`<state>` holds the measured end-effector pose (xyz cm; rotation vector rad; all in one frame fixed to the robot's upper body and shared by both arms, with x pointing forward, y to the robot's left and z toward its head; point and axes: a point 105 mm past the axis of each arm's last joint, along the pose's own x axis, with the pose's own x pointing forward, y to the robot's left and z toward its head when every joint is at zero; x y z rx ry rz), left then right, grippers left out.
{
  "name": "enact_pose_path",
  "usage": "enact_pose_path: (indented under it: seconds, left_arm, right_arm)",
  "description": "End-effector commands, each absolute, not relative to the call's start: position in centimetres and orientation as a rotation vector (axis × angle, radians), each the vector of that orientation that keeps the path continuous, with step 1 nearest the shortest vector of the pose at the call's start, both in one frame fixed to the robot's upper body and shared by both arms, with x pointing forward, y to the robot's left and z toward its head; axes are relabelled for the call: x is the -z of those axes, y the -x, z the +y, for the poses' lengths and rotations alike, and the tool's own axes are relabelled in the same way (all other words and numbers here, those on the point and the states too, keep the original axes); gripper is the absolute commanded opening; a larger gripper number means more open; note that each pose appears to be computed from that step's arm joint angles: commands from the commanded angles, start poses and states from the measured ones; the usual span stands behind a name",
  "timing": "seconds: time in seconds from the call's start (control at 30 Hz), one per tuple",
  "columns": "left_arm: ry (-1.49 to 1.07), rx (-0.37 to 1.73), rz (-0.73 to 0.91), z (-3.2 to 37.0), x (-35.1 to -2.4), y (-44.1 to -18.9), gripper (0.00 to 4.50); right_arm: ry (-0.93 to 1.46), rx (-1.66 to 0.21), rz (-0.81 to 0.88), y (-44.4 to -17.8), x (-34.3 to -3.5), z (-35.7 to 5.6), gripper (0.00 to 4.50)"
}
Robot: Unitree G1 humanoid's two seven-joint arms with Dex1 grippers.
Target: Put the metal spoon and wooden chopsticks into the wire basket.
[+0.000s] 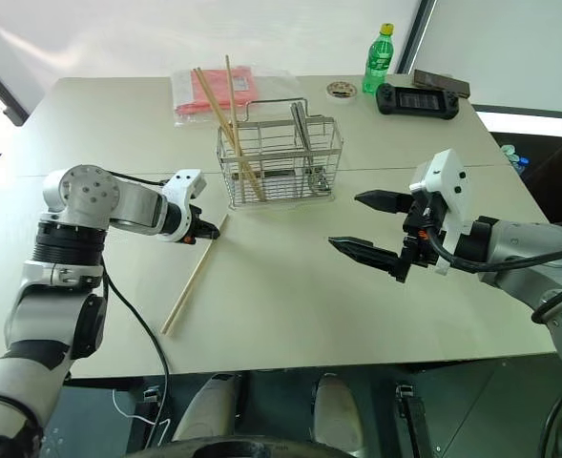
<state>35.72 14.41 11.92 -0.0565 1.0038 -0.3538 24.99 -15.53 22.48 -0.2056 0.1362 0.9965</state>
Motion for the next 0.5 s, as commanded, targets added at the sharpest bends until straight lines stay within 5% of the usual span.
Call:
enact_pose_path:
  seconds: [0.03, 0.17, 0.23, 0.37, 0.5]
  left_arm:
    - [0.071, 0.182, 0.896, 19.2, -14.4, -36.9, 0.09]
    - [0.113, 0.000, 0.592, 24.1, -19.1, -40.1, 0.09]
    - [0.205, 0.044, 0.191, 24.5, -26.7, -42.1, 0.09]
    - [0.299, 0.300, -0.333, 21.5, -38.0, -40.5, 0.09]
    - [0.233, 0.460, -0.514, 17.5, -41.4, -39.4, 0.09]
  right_arm:
    - [0.225, -1.005, 0.090, -24.8, -23.5, -15.3, 4.50]
    - [0.229, -1.004, 0.097, -24.7, -23.3, -15.4, 4.50]
    - [0.229, -1.002, 0.097, -24.8, -23.3, -15.5, 4.50]
    - [0.225, -1.002, 0.096, -24.8, -23.4, -15.4, 4.50]
    - [0.225, -1.012, 0.097, -24.8, -23.3, -15.2, 4.50]
